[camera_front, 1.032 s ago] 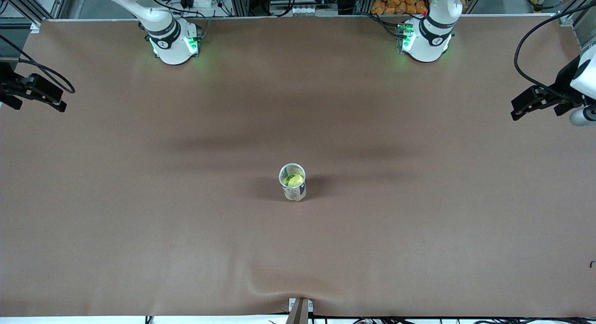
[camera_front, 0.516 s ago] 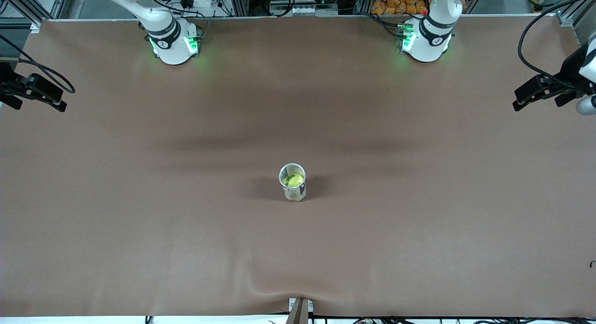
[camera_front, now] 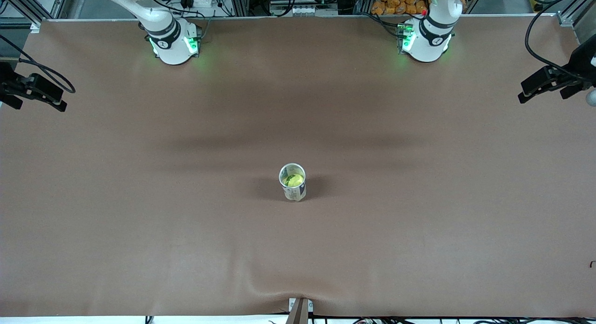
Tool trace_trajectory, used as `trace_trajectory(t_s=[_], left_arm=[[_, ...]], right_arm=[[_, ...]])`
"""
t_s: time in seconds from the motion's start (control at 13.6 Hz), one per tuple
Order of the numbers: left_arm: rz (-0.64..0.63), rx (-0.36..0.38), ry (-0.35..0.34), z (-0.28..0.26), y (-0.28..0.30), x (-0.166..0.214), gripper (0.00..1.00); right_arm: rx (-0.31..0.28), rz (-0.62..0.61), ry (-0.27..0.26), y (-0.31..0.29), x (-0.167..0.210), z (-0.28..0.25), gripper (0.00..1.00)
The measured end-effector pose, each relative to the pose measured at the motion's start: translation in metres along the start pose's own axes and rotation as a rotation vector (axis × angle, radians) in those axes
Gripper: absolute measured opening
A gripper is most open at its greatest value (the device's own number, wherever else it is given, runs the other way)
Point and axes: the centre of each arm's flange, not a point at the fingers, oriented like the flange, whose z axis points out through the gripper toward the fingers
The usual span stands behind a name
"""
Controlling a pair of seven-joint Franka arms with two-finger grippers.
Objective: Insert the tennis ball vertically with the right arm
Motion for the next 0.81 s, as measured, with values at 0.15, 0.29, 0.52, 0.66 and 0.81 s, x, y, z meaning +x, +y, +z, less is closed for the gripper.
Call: trace_trajectory(t_s=[0.15,0.29,0.52,0.66,0.81], left_arm=[[0.01,0.001,-0.012,0.001,0.0,-0.001,1.0],[0.012,0.003,-0.029,0.002,0.001,-0.003,1.0],[0.018,0.015,-0.051,0.002,0.003,-0.007,1.0],[0.018,0.015,-0.037,-0.005,0.003,-0.007,1.0],[0.017,0.014,-0.026,-0.012,0.002,-0.007,1.0]], right_arm=[[0.0,0.0,0.0,0.0,0.0,0.0,1.0],[0.0,0.0,0.0,0.0,0.0,0.0,1.0],[0.0,0.0,0.0,0.0,0.0,0.0,1.0],[0.0,0.0,-0.001,0.0,0.0,0.0,1.0],[0.0,0.0,-0.001,0.0,0.0,0.0,1.0]])
